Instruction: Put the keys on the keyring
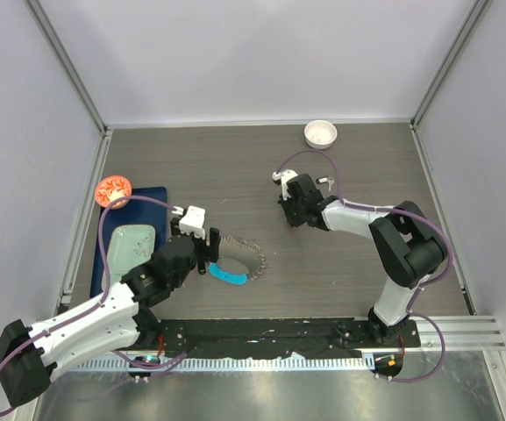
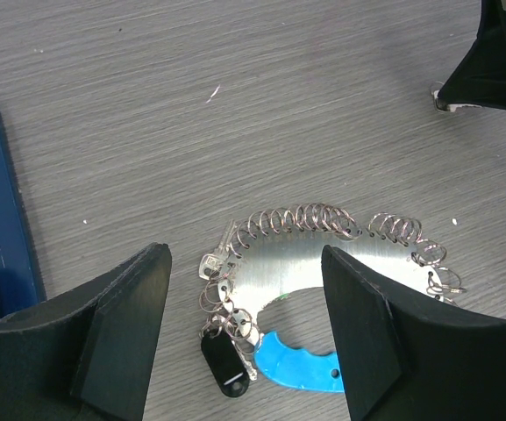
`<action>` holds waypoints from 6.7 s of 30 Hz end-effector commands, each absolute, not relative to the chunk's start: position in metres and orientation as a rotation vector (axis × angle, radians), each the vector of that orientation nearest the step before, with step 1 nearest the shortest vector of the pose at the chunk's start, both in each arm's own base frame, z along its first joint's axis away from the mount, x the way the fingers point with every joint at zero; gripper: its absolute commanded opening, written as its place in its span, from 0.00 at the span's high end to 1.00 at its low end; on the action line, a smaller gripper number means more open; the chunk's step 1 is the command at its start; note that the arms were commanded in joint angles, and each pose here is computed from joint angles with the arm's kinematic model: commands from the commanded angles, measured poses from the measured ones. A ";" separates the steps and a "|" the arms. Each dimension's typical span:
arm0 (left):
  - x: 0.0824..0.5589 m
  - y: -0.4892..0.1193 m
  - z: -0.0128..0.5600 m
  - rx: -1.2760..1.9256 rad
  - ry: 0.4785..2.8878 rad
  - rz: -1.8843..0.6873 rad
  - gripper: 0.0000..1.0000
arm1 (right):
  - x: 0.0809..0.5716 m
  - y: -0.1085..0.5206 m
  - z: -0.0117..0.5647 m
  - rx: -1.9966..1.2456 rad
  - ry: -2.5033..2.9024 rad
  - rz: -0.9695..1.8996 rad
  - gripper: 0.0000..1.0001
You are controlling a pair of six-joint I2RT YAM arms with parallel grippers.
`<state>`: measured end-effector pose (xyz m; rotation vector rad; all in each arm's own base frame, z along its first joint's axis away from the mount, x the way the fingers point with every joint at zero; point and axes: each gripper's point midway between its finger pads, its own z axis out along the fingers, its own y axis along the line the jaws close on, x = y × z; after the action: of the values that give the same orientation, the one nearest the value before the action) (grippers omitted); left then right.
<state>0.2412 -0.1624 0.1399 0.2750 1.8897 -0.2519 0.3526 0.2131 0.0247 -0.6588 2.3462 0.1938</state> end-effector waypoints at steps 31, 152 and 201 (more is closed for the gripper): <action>0.247 -0.163 0.149 0.259 1.846 -0.253 0.27 | 0.348 0.263 0.132 -0.787 2.029 0.482 0.31; 0.253 -0.142 0.147 0.116 1.838 -0.168 0.03 | 0.245 0.342 0.103 -0.746 2.059 0.526 0.55; 0.234 -0.162 0.181 0.199 1.652 -0.427 0.08 | 0.223 0.361 0.176 -0.796 1.668 0.769 0.99</action>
<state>0.2371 -0.1508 0.1503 0.1861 1.7937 -0.3034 0.2309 0.3401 0.1162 -0.6986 1.9238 0.5879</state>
